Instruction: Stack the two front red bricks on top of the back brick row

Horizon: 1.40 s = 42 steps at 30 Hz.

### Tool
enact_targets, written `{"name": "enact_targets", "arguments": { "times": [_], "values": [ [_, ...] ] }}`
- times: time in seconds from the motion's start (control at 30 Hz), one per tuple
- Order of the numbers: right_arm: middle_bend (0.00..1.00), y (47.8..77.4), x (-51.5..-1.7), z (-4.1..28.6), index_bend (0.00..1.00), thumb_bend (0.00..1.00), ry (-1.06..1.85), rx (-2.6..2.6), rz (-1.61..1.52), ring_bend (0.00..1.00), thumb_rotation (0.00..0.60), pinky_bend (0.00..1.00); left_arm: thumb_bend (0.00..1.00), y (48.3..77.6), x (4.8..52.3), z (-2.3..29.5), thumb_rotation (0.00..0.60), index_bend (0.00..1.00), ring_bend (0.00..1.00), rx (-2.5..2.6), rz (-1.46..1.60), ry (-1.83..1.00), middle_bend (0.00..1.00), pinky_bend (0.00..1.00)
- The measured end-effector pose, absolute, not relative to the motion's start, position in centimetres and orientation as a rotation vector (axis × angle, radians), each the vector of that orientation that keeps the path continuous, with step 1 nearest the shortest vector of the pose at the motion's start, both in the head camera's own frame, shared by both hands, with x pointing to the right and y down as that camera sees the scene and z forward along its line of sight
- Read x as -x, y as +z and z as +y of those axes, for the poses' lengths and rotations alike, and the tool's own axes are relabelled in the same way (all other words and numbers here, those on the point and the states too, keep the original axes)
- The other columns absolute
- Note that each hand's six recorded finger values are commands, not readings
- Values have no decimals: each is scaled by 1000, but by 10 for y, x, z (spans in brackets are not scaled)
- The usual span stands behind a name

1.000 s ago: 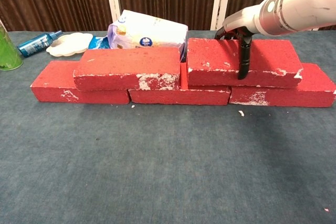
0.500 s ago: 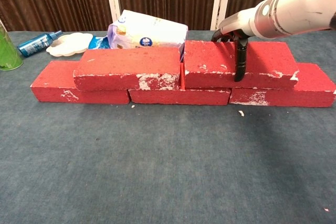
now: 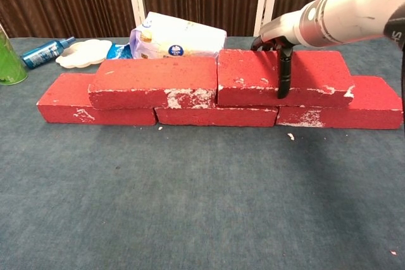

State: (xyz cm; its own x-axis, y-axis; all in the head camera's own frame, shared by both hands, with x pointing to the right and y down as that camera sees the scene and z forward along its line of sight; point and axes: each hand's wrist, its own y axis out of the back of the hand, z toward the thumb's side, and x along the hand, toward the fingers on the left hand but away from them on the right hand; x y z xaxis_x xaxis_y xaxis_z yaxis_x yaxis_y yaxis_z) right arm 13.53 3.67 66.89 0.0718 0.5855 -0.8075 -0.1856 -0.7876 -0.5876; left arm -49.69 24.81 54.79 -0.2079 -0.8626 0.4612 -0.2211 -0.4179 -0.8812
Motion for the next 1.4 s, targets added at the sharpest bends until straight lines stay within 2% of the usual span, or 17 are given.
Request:
{"name": "enact_targets", "arguments": {
  "times": [0.57, 1.4],
  "values": [
    [187, 671, -130, 37, 235, 0, 1785, 1794, -401, 65, 600, 0, 203, 548, 498, 248, 600, 0, 0, 1549, 1283, -1676, 0, 4],
    [136, 674, -129, 37, 220, 0, 1791, 1785, -410, 29, 600, 0, 201, 547, 501, 248, 600, 0, 0, 1543, 1291, -1688, 0, 4]
  ]
}}
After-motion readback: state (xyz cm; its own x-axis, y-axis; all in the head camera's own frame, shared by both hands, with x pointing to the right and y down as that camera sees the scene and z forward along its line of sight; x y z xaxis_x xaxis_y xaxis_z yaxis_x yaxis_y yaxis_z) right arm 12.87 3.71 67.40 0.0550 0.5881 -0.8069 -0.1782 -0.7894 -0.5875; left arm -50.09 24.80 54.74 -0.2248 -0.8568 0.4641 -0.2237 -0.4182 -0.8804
